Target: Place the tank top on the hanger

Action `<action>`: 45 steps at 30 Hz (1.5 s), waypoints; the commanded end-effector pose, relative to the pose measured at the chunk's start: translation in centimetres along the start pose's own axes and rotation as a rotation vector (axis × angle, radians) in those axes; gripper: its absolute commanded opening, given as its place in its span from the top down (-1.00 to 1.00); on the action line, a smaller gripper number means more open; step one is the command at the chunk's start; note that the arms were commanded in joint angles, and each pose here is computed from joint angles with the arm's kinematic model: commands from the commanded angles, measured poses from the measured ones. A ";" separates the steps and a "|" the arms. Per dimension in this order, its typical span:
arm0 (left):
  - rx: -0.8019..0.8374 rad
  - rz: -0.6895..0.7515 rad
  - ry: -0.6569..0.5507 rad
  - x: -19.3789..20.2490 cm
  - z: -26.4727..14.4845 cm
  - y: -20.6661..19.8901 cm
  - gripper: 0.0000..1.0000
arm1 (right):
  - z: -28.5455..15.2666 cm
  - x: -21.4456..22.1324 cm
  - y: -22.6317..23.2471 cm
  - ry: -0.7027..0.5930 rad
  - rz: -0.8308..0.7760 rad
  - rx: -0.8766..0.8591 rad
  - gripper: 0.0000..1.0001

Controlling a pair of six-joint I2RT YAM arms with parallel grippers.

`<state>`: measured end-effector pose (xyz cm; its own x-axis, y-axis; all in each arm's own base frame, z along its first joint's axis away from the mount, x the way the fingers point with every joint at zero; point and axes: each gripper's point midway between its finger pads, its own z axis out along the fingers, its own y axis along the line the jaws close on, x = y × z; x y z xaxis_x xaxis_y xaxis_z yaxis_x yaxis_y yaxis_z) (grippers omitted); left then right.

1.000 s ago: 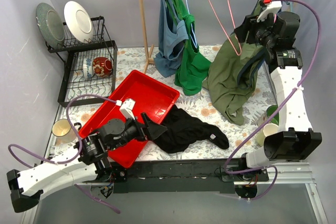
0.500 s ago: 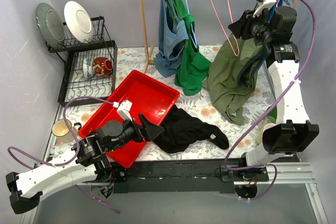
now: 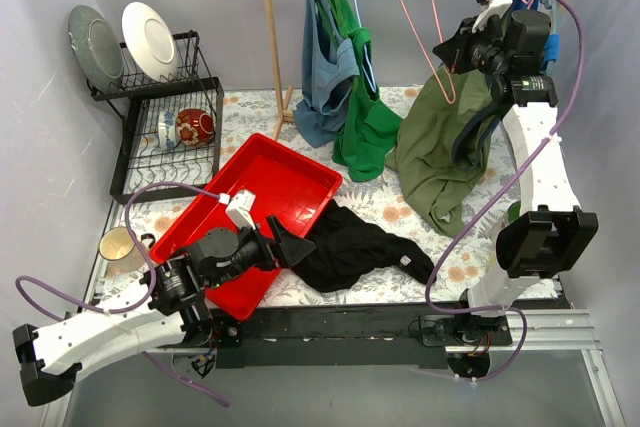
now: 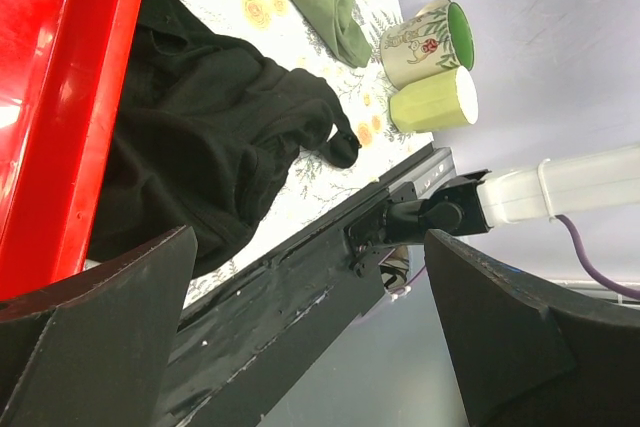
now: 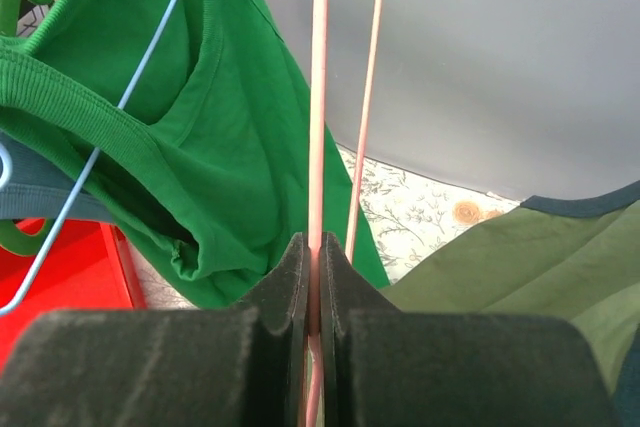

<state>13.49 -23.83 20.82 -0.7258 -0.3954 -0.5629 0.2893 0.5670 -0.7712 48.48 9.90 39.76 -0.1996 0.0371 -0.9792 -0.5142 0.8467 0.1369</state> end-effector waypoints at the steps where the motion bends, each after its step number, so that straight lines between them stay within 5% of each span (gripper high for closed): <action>1: 0.006 0.007 -0.002 -0.1 0.5 -0.2 -0.96 | -1.5 -3.5 0.9 -0.119 -0.154 -0.014 0.97; 22: 0.080 0.005 0.025 0.4 0.7 -1.6 -0.96 | -4.4 -4.6 2.6 -0.188 -0.351 -0.029 0.97; 32: 0.044 0.043 0.144 2.3 2.3 -1.7 -0.95 | -10.2 -0.8 5.4 -0.052 -0.491 -0.049 0.97; 45: -0.286 0.023 0.324 5.4 6.2 0.5 -0.15 | -23.1 15.3 11.6 0.286 -0.602 -0.185 0.97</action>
<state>13.79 -29.91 17.37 -0.8658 -0.1692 -0.4708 0.2386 0.6874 -0.6859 24.25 7.98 34.43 0.0348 -0.5123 -0.8581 -0.6466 0.6431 -0.4102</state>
